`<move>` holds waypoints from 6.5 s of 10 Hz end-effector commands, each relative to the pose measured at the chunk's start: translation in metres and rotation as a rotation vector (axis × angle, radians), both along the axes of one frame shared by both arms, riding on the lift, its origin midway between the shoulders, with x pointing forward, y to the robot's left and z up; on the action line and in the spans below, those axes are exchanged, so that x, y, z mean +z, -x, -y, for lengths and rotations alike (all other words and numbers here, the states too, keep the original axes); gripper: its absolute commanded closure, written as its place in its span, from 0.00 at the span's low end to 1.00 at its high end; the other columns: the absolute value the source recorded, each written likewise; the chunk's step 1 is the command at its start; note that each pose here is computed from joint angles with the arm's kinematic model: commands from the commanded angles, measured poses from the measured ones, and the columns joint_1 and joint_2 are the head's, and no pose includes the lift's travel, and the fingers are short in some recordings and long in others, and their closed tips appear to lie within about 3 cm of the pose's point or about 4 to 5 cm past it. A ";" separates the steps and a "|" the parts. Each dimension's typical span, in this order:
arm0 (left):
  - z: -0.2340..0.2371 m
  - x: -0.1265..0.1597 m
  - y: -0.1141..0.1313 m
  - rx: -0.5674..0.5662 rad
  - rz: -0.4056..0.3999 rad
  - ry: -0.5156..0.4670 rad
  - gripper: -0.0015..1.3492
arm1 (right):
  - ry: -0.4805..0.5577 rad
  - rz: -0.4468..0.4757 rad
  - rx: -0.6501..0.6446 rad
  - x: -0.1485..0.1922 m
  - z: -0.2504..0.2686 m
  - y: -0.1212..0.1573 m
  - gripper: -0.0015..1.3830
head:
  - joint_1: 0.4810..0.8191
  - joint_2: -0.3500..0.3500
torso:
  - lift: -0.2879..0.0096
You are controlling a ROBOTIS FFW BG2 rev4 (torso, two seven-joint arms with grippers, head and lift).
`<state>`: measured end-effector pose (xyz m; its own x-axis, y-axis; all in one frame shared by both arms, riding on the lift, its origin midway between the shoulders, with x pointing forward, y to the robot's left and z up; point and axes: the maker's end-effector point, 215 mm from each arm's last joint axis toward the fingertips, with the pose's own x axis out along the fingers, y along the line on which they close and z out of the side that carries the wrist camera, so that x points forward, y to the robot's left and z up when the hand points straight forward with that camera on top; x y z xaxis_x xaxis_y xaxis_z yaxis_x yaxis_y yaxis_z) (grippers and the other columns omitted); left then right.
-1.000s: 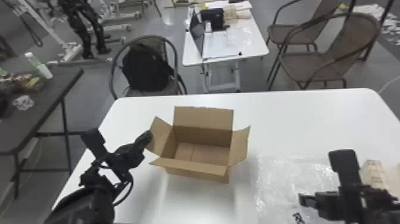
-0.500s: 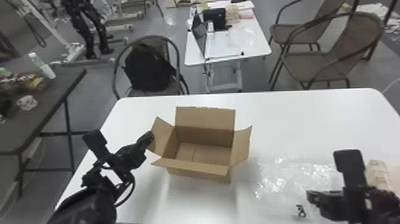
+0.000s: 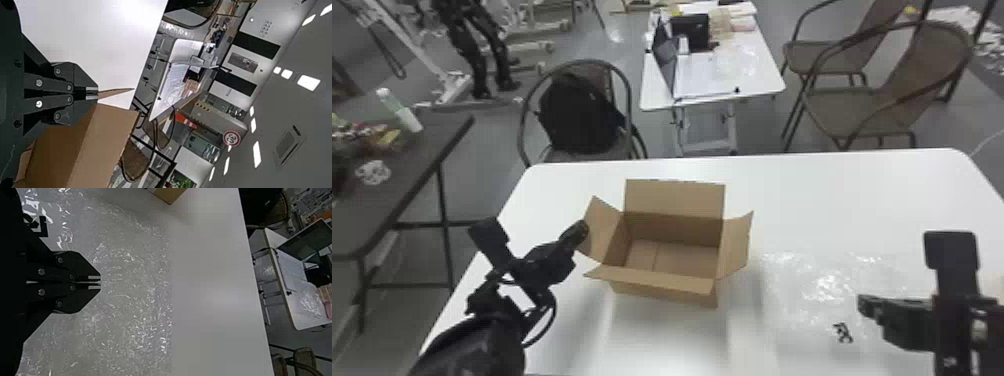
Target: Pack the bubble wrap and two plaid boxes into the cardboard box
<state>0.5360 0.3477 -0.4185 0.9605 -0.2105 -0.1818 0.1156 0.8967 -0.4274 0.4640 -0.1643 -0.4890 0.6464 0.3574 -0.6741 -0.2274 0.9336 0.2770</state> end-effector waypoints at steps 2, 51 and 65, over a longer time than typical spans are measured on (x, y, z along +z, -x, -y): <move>0.000 0.001 0.000 0.001 0.003 -0.001 0.90 | -0.014 0.103 -0.038 0.056 0.016 -0.027 0.85 | 0.63 0.77 | 0.80; -0.011 -0.013 0.018 0.042 0.001 0.021 0.90 | 0.124 0.552 -0.247 0.037 0.155 0.085 0.21 | 0.63 0.63 | 0.80; -0.006 -0.013 0.018 0.034 0.000 0.031 0.90 | 0.128 0.480 -0.196 -0.020 0.135 0.019 0.28 | 0.63 0.59 | 0.81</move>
<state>0.5178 0.3545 -0.4317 0.9675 -0.1813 -0.1761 0.0835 0.8868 -0.4545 0.4417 -0.3002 -0.5067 0.9400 0.1317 -0.3149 -0.1182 0.9911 0.0616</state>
